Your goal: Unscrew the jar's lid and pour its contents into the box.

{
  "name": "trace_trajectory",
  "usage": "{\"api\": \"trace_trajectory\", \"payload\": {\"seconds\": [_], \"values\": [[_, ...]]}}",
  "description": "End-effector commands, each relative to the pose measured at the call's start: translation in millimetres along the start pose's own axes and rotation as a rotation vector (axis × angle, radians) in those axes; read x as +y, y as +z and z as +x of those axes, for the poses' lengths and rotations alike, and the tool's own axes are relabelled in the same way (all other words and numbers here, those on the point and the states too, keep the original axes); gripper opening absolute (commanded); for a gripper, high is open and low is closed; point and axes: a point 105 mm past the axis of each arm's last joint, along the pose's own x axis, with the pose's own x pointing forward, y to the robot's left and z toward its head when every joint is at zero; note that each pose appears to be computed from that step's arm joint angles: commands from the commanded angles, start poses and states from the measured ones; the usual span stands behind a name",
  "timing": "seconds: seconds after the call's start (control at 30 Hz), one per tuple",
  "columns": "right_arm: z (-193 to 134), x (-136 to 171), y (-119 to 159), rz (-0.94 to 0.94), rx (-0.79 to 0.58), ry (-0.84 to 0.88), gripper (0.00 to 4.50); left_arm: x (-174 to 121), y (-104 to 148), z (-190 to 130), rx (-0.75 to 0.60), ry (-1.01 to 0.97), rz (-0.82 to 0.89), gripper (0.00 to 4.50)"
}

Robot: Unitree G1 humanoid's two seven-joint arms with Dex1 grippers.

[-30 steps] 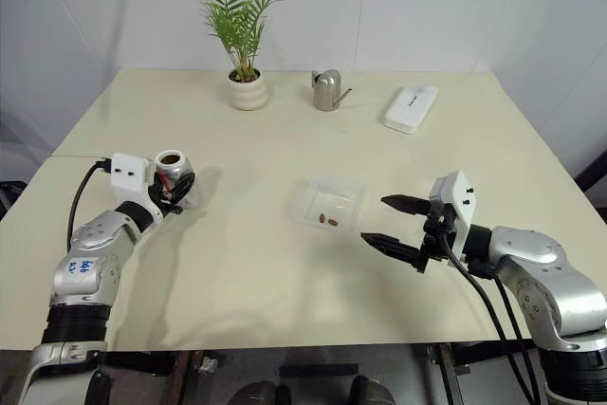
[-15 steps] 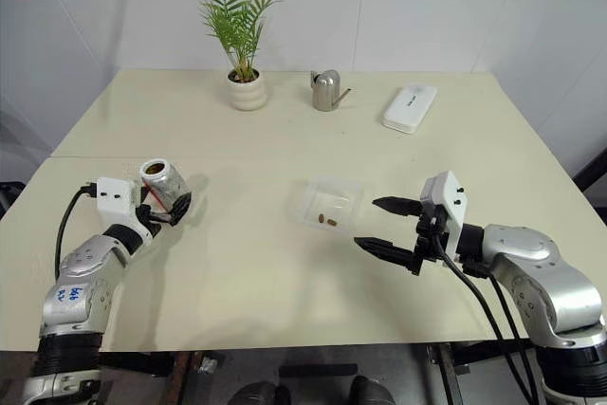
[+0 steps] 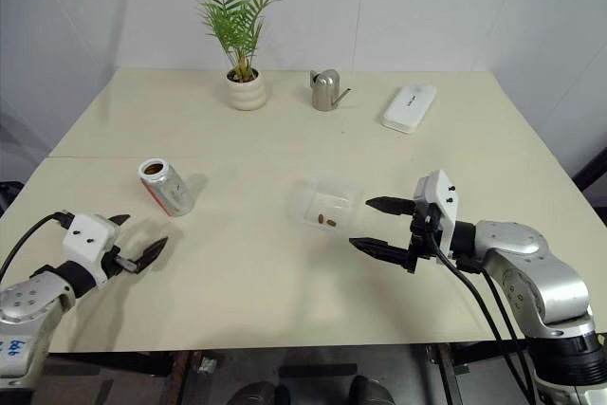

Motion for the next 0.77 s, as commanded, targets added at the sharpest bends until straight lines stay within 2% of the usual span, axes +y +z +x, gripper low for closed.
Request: {"api": "trace_trajectory", "payload": {"seconds": [0.03, 0.13, 0.23, 0.43, 0.5, 0.77], "values": [[-2, -14, 14, -0.120, -0.010, -0.019, 4.50, -2, 55, -2, -0.194, -0.096, 0.160, 4.49], [-5, -21, 15, -0.115, -0.025, -0.051, 4.50, -8, 75, 5, -0.261, -0.177, 0.181, 4.49], [-5, -23, 13, -0.136, -0.034, -0.075, 4.50, -24, 81, 9, -0.271, -0.298, 0.192, 4.49], [-7, -37, 20, -0.101, -0.082, -0.132, 4.50, -42, 83, 14, -0.276, -0.446, 0.185, 4.49], [-8, -33, 20, -0.099, -0.078, -0.114, 4.50, -46, 82, 11, -0.279, -0.484, 0.146, 4.49], [-7, -32, 18, -0.127, -0.062, -0.111, 4.50, -48, 75, 7, -0.257, -0.474, 0.105, 4.49]]}}
